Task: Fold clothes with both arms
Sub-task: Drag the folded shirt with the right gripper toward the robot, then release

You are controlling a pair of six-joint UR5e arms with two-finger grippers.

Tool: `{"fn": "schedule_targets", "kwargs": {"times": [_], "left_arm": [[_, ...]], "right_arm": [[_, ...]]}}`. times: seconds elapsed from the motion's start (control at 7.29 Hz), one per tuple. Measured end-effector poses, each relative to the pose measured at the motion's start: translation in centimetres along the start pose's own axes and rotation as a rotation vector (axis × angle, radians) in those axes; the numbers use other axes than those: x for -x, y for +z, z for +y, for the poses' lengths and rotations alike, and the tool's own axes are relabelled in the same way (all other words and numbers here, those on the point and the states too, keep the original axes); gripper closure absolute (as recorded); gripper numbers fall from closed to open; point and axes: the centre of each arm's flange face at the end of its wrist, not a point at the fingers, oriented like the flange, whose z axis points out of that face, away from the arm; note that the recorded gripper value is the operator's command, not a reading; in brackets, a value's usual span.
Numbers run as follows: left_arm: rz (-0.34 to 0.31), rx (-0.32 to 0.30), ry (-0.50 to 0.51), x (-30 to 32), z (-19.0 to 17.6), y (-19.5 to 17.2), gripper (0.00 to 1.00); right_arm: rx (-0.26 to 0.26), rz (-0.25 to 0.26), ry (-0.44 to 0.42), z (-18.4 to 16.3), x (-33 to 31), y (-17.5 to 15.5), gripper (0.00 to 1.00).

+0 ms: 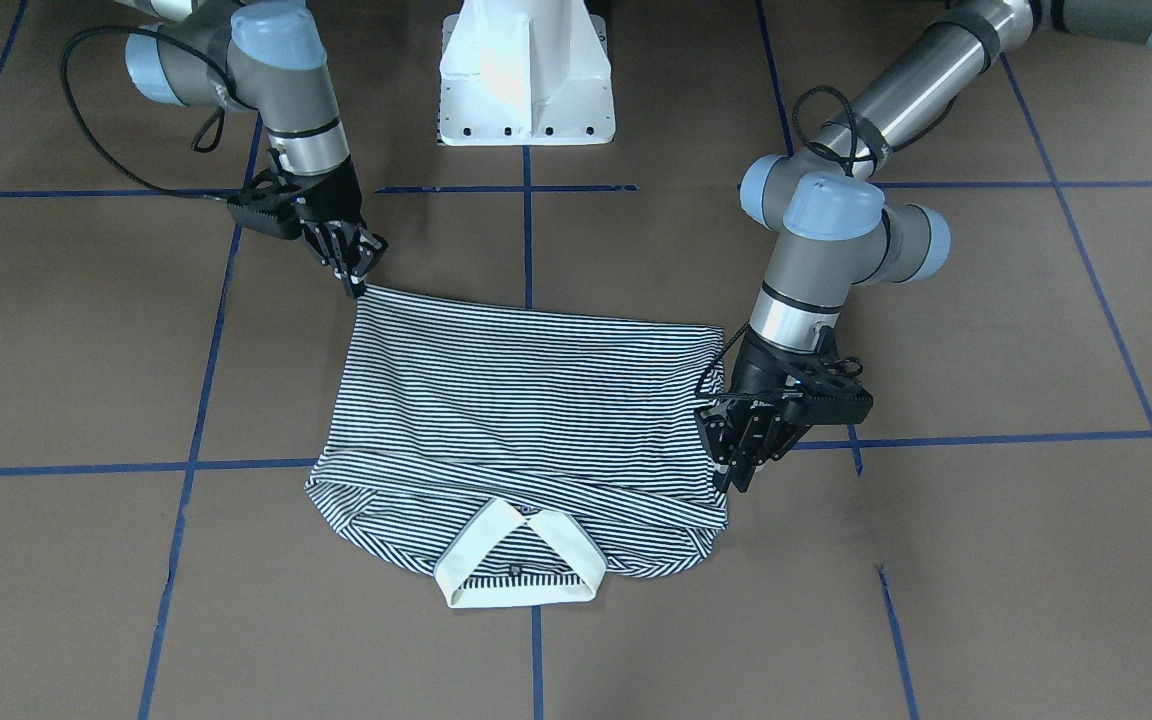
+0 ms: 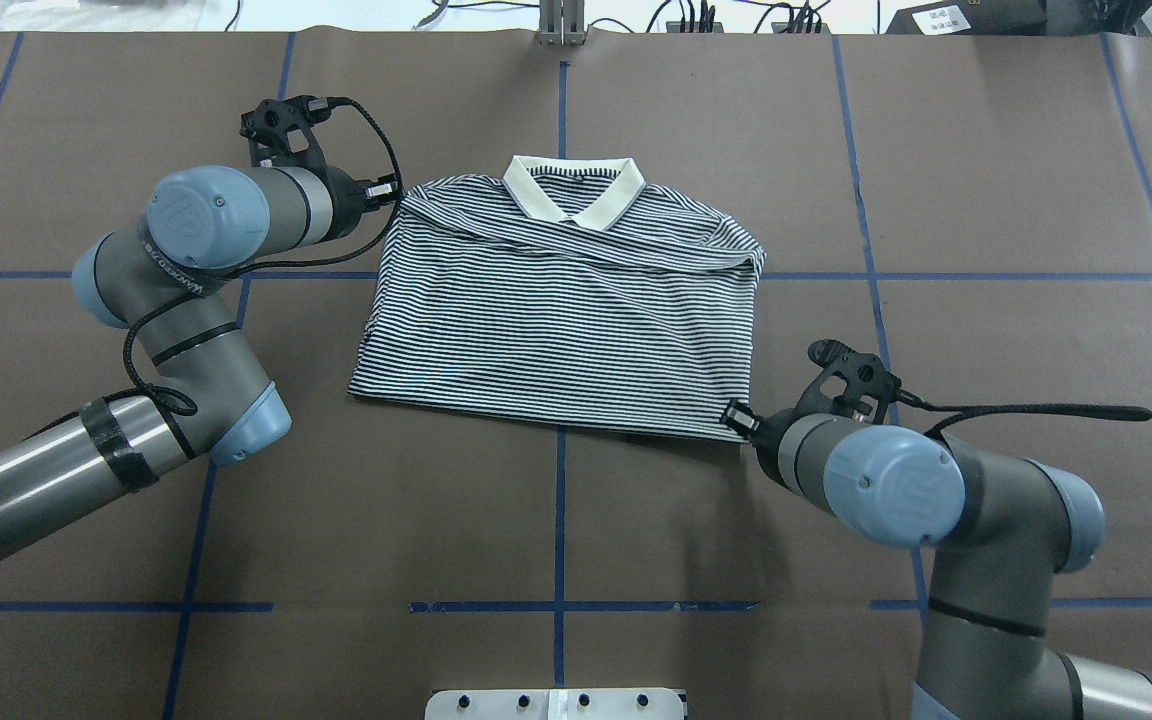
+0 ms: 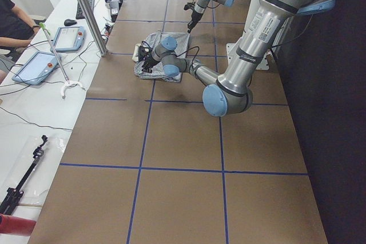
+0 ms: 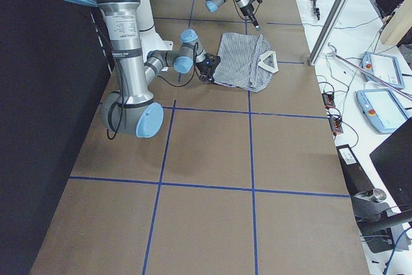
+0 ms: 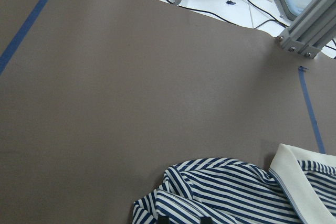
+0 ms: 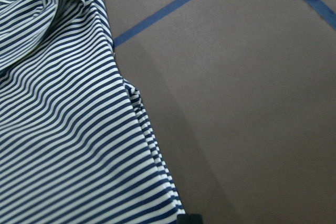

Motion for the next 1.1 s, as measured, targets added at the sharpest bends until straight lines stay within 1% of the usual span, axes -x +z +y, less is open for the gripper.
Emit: {"fn": "schedule_targets", "kwargs": {"times": [0.14, 0.27, 0.41, 0.55, 0.69, 0.82, 0.96, 1.1], "left_arm": [[0.018, -0.003, -0.006, -0.6, -0.1, -0.7, 0.68], [0.042, 0.003, -0.014, -1.5, -0.1, -1.6, 0.68], [0.075, 0.036, -0.022, -2.6, 0.2, -2.8, 0.68], [0.105, 0.08, -0.031, -3.5, 0.6, -3.8, 0.68], [0.124, 0.108, -0.041, -3.8, 1.0, -4.7, 0.68], [0.139, 0.137, -0.064, -3.1, 1.5, -6.1, 0.65], [0.155, 0.176, -0.097, -1.8, 2.3, -8.3, 0.64], [0.166, 0.218, -0.132, -0.5, 3.9, -10.9, 0.6]], "right_arm": [[0.046, 0.014, -0.017, 3.1, -1.0, -3.6, 1.0], [0.107, 0.032, -0.015, 6.4, -1.7, -7.8, 1.0], [0.179, 0.052, -0.012, 9.9, -2.5, -12.1, 0.69], [0.245, 0.08, -0.029, 13.0, -3.6, -15.1, 0.01], [0.274, 0.101, -0.055, 15.2, -4.6, -16.2, 0.0], [0.262, 0.102, -0.064, 15.8, -4.9, -16.3, 0.0], [0.228, 0.093, -0.051, 14.8, -4.5, -16.1, 0.0], [0.177, 0.078, -0.015, 12.2, -3.5, -15.7, 0.0]]}}
